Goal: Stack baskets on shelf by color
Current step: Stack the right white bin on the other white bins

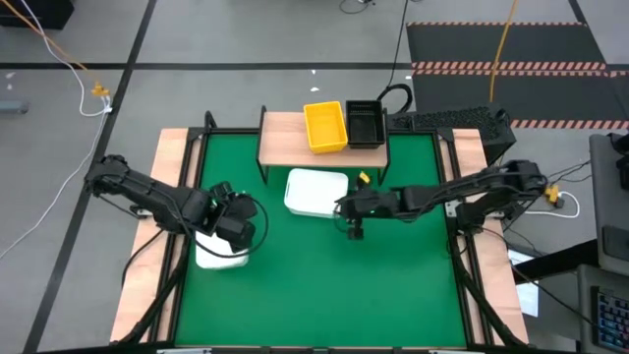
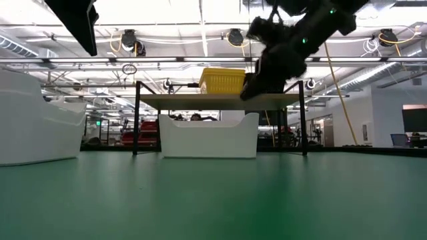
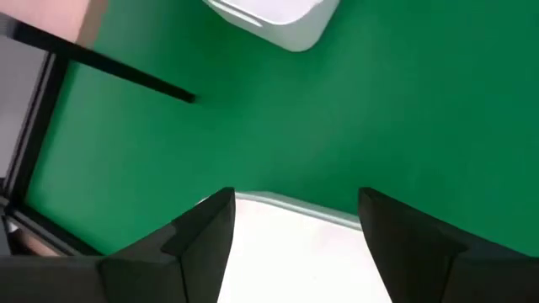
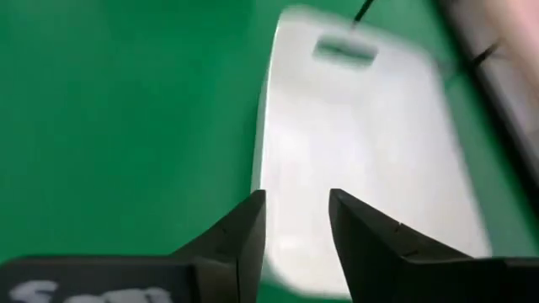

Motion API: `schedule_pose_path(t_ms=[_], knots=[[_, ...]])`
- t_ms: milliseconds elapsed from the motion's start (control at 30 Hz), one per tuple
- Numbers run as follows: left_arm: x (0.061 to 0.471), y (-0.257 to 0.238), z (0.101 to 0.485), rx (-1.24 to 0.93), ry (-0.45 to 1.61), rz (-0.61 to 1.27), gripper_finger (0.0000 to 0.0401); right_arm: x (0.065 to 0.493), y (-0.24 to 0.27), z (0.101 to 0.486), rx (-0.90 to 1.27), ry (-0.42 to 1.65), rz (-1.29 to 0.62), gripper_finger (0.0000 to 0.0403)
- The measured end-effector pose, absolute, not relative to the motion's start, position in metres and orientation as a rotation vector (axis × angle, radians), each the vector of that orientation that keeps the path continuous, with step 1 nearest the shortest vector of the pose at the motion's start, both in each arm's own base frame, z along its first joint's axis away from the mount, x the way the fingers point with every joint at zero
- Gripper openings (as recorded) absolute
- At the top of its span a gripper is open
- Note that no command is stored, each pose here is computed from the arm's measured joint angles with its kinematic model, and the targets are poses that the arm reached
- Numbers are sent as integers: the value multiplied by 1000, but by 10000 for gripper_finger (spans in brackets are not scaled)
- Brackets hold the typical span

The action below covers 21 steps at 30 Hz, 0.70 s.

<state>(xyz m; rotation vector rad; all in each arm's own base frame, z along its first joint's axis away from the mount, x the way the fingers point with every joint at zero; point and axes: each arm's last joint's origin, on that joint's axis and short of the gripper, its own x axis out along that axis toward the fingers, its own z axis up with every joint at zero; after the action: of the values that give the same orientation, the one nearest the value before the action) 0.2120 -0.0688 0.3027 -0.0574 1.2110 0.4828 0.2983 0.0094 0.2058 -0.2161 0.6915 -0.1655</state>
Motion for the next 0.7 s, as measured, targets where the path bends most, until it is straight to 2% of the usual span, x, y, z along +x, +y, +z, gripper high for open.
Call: schedule_pose_path(t_ms=[233, 433, 700], knots=[[214, -70, 303, -68, 1190, 475, 253, 310, 10, 194, -322, 911, -113, 130], [215, -70, 303, -51, 1182, 472, 253, 316, 3, 200, -389, 965, -65, 130], [217, -70, 304, -37, 1164, 456, 253, 324, -10, 181, -340, 1030, 54, 120]])
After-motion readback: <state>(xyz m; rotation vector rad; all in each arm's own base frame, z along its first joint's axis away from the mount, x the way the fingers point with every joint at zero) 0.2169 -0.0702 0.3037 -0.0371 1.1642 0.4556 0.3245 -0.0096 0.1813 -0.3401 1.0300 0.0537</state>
